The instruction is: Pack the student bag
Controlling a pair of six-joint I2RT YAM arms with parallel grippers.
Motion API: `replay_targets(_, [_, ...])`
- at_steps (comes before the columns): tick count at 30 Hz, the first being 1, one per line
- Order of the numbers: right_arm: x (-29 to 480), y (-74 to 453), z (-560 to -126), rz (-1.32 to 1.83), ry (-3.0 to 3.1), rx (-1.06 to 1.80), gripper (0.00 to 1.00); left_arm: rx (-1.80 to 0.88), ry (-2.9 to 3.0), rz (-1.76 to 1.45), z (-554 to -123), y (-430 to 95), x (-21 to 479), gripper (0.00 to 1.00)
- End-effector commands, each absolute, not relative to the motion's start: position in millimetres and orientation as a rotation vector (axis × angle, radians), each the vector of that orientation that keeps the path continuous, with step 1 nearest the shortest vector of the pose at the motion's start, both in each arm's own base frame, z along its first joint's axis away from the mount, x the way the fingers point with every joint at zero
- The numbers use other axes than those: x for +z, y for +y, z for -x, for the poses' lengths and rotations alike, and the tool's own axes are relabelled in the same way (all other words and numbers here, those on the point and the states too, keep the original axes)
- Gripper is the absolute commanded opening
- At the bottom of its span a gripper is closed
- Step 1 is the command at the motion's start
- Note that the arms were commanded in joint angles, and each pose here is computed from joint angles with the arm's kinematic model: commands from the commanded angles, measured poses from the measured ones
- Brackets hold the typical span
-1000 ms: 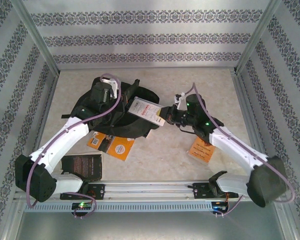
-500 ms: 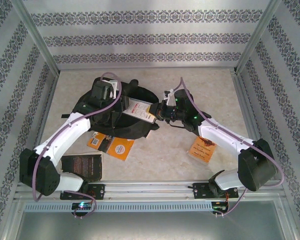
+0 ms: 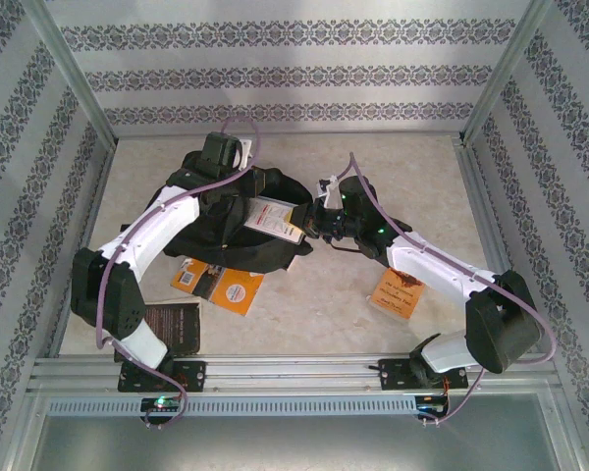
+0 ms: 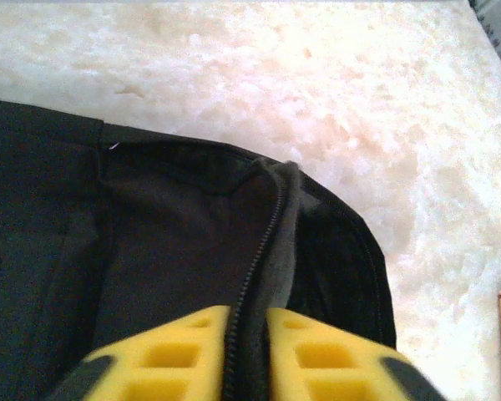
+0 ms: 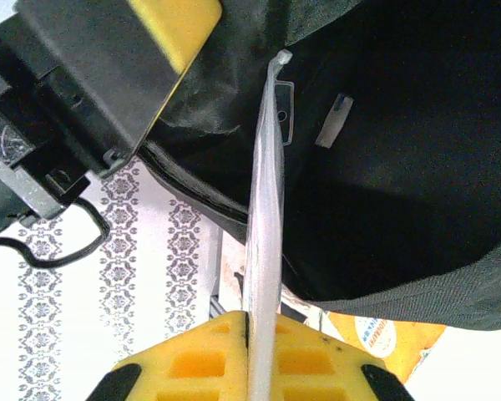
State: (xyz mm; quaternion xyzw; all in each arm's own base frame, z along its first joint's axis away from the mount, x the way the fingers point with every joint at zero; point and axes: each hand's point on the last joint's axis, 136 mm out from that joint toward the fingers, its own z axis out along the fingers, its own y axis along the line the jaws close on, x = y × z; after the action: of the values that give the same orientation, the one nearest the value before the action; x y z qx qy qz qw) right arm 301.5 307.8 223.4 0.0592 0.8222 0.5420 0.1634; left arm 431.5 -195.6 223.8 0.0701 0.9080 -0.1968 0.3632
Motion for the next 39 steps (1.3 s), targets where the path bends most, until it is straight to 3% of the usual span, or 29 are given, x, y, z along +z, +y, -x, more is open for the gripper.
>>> replay_targets(1, [241, 314, -302, -0.076, 2.275, 1.569, 0.0, -0.518, 2.369, -0.207, -428, -194, 224, 0.02])
replay_targets(9, [232, 301, -309, -0.102, 2.29, 1.534, 0.0, -0.415, 2.322, -0.179, -411, -169, 240, 0.0])
replay_targets(17, [216, 295, -309, -0.132, 2.331, 1.524, 0.0, -0.382, 2.106, -0.023, -394, -137, 303, 0.0])
replay_targets(32, [228, 353, -342, -0.204, 2.279, 1.784, 0.01, -0.488, 1.933, 0.078, -385, -132, 332, 0.0])
replay_targets(39, [224, 370, -346, -0.272, 2.293, 1.863, 0.02, -0.413, 1.874, 0.081, -392, -123, 349, 0.0])
